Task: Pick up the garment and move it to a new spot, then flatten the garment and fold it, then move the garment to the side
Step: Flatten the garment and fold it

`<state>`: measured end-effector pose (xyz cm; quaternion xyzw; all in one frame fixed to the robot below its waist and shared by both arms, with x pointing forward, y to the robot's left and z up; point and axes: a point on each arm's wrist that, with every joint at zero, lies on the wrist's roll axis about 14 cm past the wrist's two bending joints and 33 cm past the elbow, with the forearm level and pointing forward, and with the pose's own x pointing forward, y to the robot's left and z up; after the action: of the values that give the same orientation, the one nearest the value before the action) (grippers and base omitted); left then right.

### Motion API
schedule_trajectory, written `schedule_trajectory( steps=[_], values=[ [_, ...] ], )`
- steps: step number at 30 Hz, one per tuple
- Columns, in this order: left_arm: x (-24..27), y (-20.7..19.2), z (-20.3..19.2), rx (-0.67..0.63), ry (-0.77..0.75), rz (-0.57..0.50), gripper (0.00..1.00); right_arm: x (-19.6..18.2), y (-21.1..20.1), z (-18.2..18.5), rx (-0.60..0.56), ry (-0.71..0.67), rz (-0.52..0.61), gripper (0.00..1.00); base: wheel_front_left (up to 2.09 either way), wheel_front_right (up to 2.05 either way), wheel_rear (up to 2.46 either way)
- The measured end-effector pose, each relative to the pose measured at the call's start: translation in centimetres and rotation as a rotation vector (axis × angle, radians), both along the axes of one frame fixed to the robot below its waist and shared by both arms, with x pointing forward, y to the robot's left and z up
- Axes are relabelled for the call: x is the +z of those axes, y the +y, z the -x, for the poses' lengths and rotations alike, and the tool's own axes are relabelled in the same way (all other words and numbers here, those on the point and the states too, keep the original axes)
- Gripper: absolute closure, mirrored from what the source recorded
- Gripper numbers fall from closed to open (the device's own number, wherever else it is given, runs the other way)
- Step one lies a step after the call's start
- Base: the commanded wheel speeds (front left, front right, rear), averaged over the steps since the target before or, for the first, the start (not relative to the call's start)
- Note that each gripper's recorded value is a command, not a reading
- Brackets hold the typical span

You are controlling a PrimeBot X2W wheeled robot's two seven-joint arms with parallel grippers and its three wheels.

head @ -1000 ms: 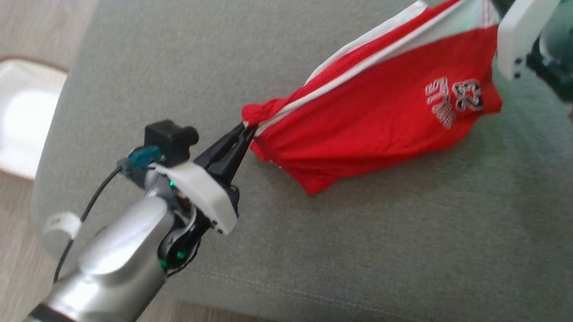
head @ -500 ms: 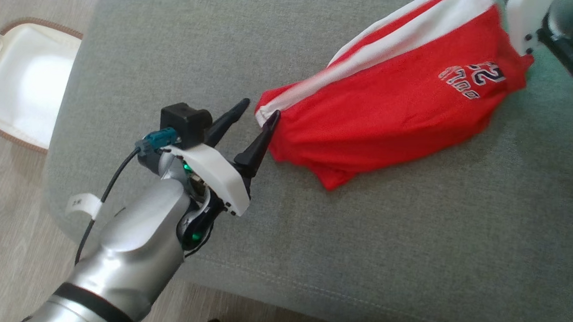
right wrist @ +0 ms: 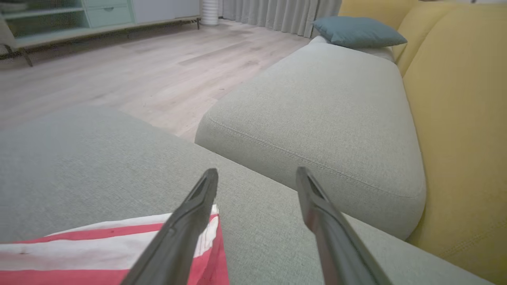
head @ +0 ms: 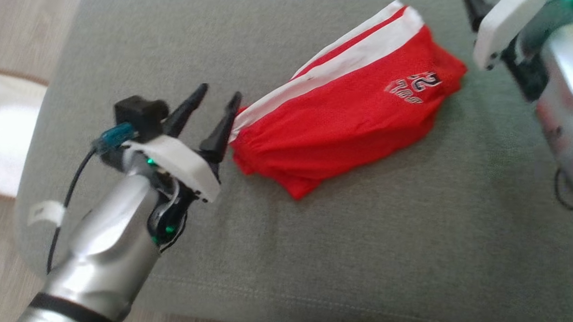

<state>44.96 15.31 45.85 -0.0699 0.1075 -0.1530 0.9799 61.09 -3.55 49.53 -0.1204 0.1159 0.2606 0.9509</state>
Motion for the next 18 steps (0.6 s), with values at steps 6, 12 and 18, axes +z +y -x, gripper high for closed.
schedule_trajectory(
  steps=[6,12,18],
  values=[
    [3.7,0.1,0.5,0.072,-0.117,0.066,0.0,2.2,-1.4,3.5,-0.018,-0.083,-0.106,0.0,0.0,0.0,0.0],
    [7.4,0.4,1.9,0.148,-0.232,0.144,0.0,4.6,-3.5,7.1,-0.048,-0.16,-0.178,0.0,0.0,0.0,0.0],
    [8.5,-1.0,4.2,0.151,-0.283,0.166,0.0,4.4,-6.5,11.3,-0.12,-0.179,-0.236,0.0,0.0,0.0,0.0]
  ],
)
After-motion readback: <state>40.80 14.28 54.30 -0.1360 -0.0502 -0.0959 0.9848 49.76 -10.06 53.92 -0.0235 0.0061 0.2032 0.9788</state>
